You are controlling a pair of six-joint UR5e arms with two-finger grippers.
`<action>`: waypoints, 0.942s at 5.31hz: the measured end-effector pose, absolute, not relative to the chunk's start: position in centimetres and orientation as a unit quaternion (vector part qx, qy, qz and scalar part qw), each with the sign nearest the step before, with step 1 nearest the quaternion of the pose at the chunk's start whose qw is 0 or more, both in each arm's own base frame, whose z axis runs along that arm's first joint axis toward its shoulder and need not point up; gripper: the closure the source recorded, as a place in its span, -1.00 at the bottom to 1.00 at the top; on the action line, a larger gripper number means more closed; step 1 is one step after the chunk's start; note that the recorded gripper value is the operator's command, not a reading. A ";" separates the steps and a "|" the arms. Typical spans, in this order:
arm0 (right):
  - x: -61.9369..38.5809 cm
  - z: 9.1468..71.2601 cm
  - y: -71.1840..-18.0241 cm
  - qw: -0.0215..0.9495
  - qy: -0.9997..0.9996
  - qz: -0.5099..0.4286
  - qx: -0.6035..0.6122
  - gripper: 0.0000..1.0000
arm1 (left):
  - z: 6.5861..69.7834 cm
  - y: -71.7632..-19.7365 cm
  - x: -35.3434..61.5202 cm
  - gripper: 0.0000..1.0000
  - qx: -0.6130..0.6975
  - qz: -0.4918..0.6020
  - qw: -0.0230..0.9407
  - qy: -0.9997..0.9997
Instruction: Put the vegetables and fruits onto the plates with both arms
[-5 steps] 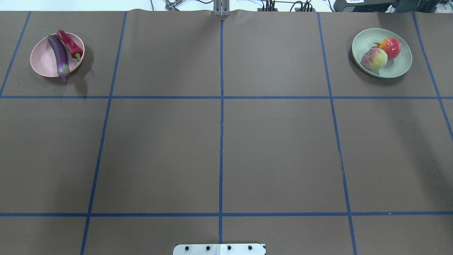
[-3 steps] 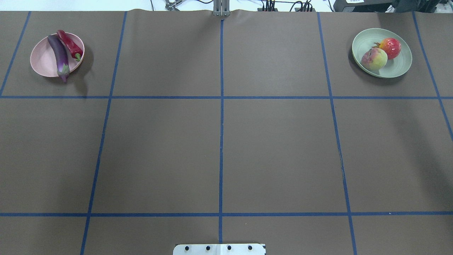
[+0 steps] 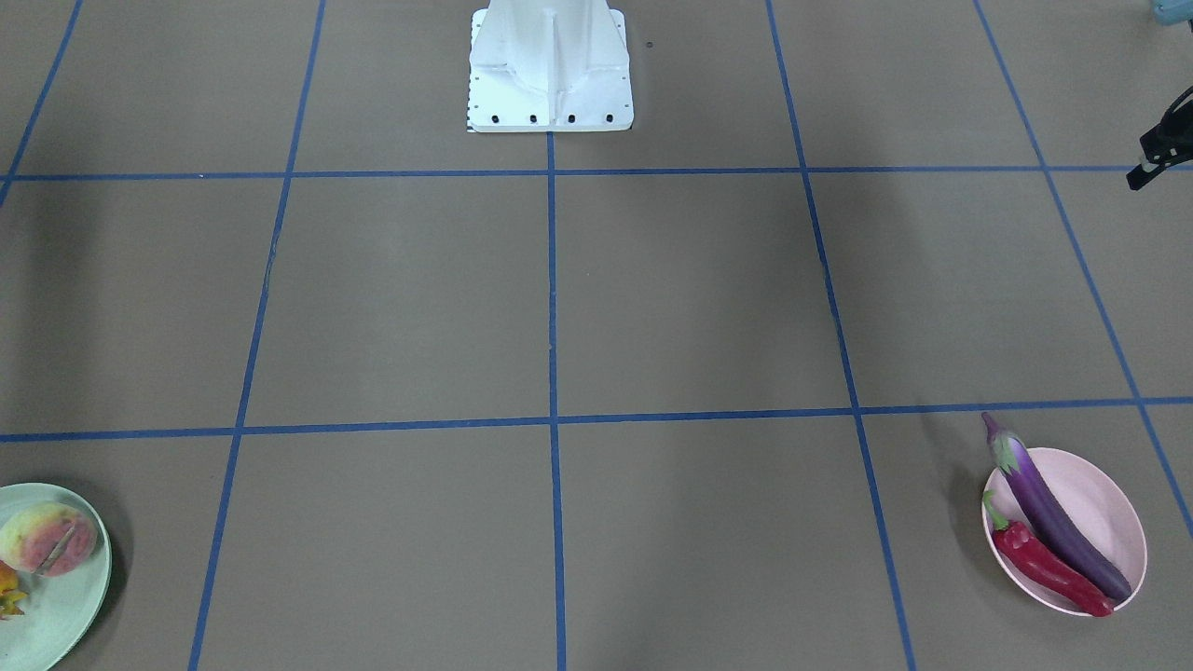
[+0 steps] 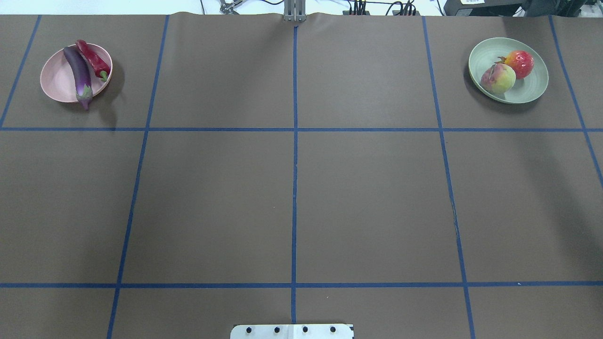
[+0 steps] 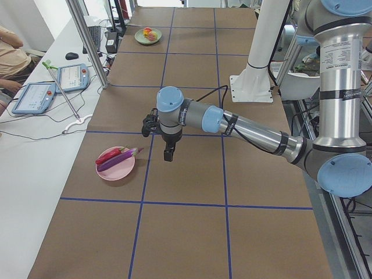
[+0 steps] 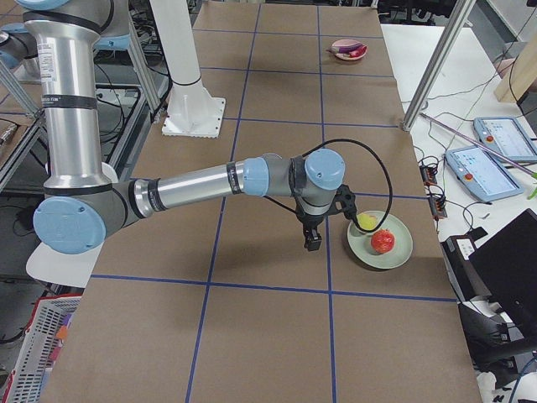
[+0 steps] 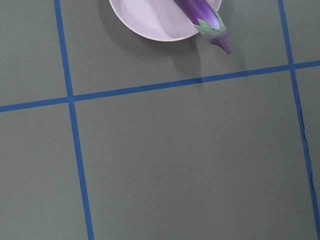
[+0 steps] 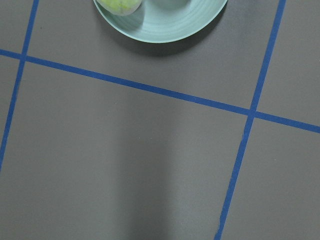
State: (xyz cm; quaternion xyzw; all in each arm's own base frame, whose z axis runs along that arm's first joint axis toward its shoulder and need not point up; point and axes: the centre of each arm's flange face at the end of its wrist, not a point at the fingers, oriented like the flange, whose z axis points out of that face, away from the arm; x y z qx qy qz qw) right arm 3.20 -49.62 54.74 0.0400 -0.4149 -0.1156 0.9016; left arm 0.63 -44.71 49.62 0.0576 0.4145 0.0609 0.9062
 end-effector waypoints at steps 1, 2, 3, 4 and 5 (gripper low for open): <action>3.0 54.2 -50.0 0.901 -0.415 -0.120 0.044 -1.00 | 50.0 -44.4 0.6 -1.00 0.054 0.059 0.907 0.413; 2.8 53.9 -50.2 0.900 -0.415 -0.123 0.046 -1.00 | 50.0 -44.4 0.7 -1.00 0.055 0.061 0.908 0.412; 2.7 53.8 -50.3 0.900 -0.414 -0.125 0.047 -1.00 | 49.6 -44.8 0.9 -1.00 0.058 0.063 0.907 0.413; 2.6 53.7 -50.4 0.900 -0.413 -0.126 0.050 -1.00 | 49.5 -45.0 1.0 -1.00 0.059 0.064 0.907 0.412; 2.6 53.7 -50.4 0.900 -0.413 -0.127 0.052 -1.00 | 49.7 -45.1 1.0 -1.00 0.058 0.064 0.907 0.411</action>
